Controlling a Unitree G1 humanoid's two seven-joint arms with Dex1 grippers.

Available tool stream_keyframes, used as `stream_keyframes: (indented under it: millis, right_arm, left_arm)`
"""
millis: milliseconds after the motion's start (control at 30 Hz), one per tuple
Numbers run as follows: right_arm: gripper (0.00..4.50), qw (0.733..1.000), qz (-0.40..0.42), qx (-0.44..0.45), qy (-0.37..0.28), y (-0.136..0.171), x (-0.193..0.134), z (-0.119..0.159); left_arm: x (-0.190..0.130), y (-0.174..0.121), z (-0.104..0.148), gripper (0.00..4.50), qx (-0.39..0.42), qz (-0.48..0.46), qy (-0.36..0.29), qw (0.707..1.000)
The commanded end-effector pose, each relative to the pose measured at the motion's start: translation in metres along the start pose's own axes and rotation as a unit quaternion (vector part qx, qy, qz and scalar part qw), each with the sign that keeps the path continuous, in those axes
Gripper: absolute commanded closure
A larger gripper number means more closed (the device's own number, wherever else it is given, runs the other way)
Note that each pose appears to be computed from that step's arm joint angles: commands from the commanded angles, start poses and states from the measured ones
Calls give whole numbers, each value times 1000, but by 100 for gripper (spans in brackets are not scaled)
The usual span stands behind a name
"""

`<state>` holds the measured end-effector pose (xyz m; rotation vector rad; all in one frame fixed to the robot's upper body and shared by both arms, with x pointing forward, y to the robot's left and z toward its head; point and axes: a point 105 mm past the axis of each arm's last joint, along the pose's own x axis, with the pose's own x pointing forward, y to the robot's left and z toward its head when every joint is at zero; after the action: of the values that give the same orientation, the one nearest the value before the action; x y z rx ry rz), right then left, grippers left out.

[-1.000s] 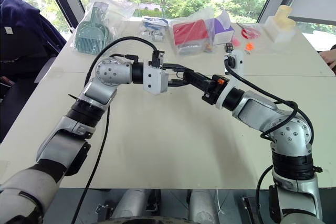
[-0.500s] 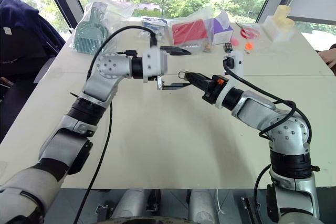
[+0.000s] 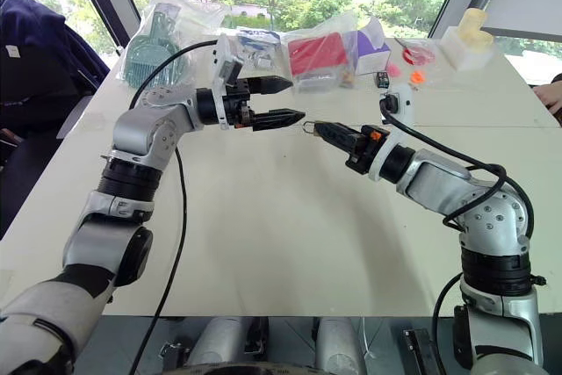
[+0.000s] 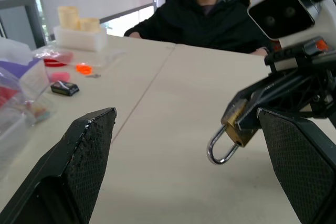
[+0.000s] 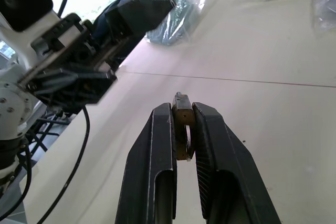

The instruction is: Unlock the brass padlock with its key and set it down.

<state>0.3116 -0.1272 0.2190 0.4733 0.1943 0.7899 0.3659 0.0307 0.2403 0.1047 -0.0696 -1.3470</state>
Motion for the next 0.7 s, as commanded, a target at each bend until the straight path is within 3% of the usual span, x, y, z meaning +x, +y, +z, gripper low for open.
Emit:
stream_keyframes:
  millis: [33,200,700]
  right_arm:
    - [450,999,21,-12,-30,12,-4,17]
    - [450,999,28,-8,-42,18,-5,22]
    - [450,998,55,0,-14,33,-3,4]
  left_arm:
    - [0,-4,7,4,19,-11,-7,1000]
    - [1,0,-6,4,40,-6,17,999]
    - [11,7,0,4,51,-2,5,999]
